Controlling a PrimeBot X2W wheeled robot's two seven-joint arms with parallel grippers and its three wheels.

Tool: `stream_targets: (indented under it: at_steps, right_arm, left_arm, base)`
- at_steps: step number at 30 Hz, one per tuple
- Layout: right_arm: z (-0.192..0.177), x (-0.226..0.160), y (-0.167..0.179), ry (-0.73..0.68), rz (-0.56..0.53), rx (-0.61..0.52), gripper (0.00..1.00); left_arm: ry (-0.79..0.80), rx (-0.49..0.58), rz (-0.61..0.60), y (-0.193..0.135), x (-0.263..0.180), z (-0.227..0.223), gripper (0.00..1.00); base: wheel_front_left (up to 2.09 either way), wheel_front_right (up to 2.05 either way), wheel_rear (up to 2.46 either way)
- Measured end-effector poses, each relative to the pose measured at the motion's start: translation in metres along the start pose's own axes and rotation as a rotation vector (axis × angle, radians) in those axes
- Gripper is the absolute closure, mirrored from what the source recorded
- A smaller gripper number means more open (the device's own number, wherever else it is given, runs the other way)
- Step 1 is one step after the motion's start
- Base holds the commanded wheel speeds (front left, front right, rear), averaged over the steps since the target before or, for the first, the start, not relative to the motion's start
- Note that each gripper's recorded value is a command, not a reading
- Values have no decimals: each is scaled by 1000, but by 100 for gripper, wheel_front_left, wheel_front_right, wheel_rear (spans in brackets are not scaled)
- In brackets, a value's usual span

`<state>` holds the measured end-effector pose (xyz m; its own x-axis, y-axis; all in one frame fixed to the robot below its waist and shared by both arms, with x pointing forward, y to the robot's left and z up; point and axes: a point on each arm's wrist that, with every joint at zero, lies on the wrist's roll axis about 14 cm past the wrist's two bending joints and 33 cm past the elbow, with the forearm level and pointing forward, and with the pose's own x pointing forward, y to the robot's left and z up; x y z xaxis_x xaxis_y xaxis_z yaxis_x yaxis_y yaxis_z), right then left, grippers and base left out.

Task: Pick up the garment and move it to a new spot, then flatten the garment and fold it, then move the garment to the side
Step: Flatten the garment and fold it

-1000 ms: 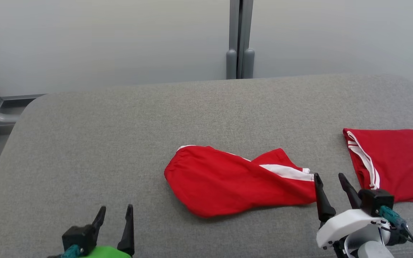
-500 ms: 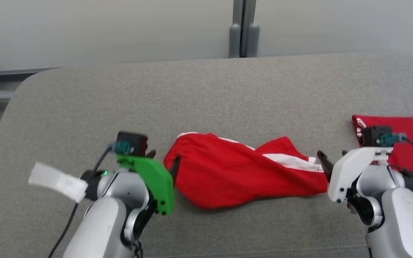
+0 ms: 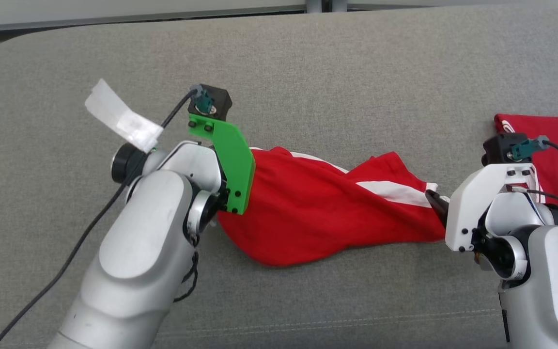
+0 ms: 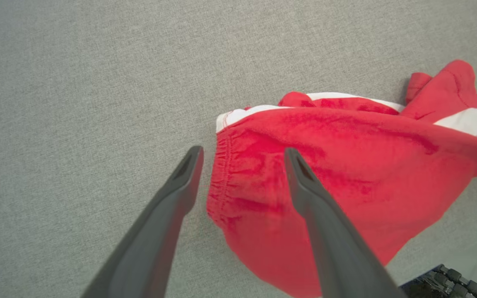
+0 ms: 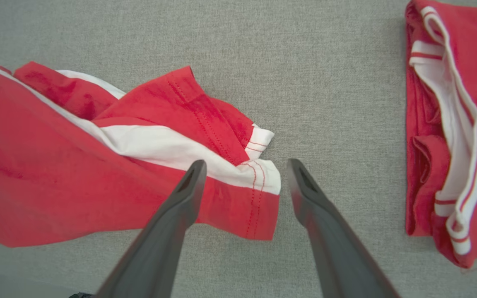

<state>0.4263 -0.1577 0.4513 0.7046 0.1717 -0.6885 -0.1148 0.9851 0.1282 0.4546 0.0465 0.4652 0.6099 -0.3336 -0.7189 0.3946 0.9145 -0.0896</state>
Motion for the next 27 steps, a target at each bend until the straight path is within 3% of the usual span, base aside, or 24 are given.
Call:
stream_targets:
  at_steps: [10, 22, 27]
  right_arm:
    - [-14, 10, -9, 47, -11, 14, 0]
    - [-24, 20, -14, 77, -13, 28, 0]
    - [-21, 27, -1, 71, 43, 46, 2]
  left_arm:
    - [122, 16, 63, 18, 32, 10, 0]
    - [269, 13, 65, 21, 60, -17, 0]
    - [310, 0, 50, 20, 57, -26, 7]
  base:
    - [0, 0, 0]
    - [0, 0, 0]
    - [0, 0, 0]
